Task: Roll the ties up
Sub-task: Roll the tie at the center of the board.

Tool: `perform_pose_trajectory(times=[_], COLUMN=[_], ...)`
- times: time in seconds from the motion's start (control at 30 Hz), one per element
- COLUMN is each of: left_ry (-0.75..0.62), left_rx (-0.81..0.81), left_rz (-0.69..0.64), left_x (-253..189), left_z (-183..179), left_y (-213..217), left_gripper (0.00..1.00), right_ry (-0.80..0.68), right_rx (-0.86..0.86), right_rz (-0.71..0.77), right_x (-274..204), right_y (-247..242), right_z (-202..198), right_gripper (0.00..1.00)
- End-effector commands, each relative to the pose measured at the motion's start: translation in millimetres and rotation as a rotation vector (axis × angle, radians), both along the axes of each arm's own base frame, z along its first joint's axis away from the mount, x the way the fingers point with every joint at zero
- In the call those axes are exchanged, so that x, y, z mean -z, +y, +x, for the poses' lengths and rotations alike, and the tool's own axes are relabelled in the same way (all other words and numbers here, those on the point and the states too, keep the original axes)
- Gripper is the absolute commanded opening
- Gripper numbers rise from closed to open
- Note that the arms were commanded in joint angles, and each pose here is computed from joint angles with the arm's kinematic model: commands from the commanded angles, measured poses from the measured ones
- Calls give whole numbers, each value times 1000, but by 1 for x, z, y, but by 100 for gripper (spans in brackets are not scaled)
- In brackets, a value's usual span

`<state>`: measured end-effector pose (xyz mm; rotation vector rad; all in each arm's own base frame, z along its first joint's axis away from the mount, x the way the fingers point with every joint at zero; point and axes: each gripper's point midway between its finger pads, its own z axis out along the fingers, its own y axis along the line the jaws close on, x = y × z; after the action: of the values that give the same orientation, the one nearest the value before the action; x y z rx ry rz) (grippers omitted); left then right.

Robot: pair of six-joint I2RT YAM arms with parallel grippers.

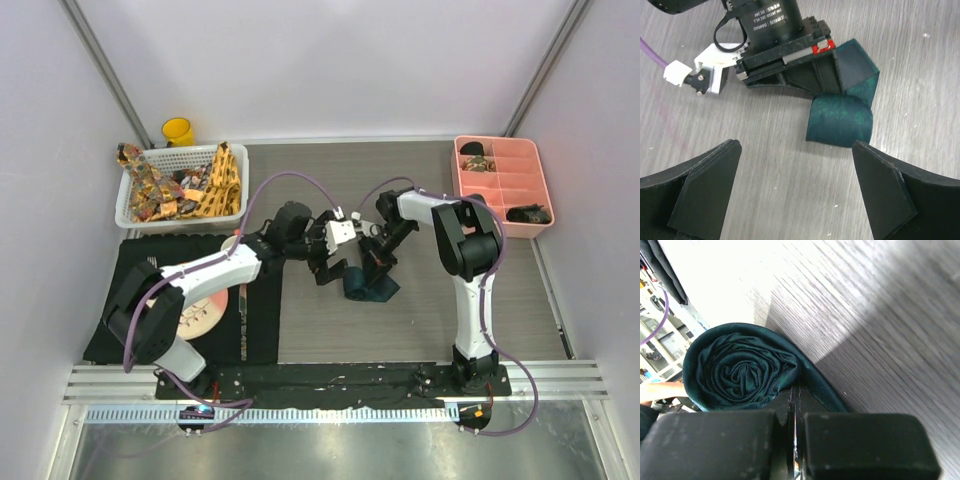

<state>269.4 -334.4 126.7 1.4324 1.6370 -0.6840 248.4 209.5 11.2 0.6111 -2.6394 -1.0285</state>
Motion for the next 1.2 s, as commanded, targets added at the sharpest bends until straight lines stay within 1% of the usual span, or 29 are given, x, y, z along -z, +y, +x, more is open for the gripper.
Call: perform_pose_trajectory(times=[0.0, 0.17, 0.3, 0.47, 0.57, 0.67, 0.7, 0.73, 0.77, 0.8, 0.87, 0.9, 1.0, 1.13, 1.17], left_ry=[46, 96, 126, 147, 164, 162, 155, 150, 146, 145, 158, 161, 168, 184, 190], left_rx=[23, 15, -8, -20, -21, 1, 23, 78, 99, 108, 131, 134, 177, 156, 145], left_rz=[-94, -117, -132, -139, -119, -75, -61, -27, -13, -1, 38, 43, 77, 144, 163], left_x=[-8, 9, 22, 36, 50, 66, 68, 76, 79, 81, 86, 87, 93, 105, 111], left_z=[-4, -6, -5, -4, -5, -9, -12, -21, -26, -29, -37, -38, -49, -48, -46], left_y=[-17, -30, -35, -43, -47, -43, -41, -35, -32, -29, -21, -20, -12, -3, -1], left_gripper=[100, 99, 93, 89, 84, 72, 65, 62, 59, 51, 43, 36, 28, 27, 27], right_ry=[-163, -192, -203, -208, -209, -210, -208, -213, -210, -210, -207, -209, -223, -246, -236], right_rx=[-90, -92, -91, -90, -92, -102, -104, -106, -105, -107, -107, -106, -109, -63, -54], right_rz=[-93, -96, -97, -97, -96, -99, -100, -98, -99, -98, -96, -96, -102, -93, -88], right_x=[38, 38, 38, 36, 35, 35, 36, 35, 36, 36, 37, 36, 34, 18, 11], right_y=[-9, -6, -5, -3, -3, -4, -4, -3, -4, -4, -3, -2, -2, -9, -10], right_z=[28, 40, 46, 50, 51, 51, 51, 52, 53, 53, 54, 55, 62, 84, 84], right_gripper=[1, 1, 1, 1, 1, 1, 1, 1, 1, 1, 3, 3, 6, 16, 18])
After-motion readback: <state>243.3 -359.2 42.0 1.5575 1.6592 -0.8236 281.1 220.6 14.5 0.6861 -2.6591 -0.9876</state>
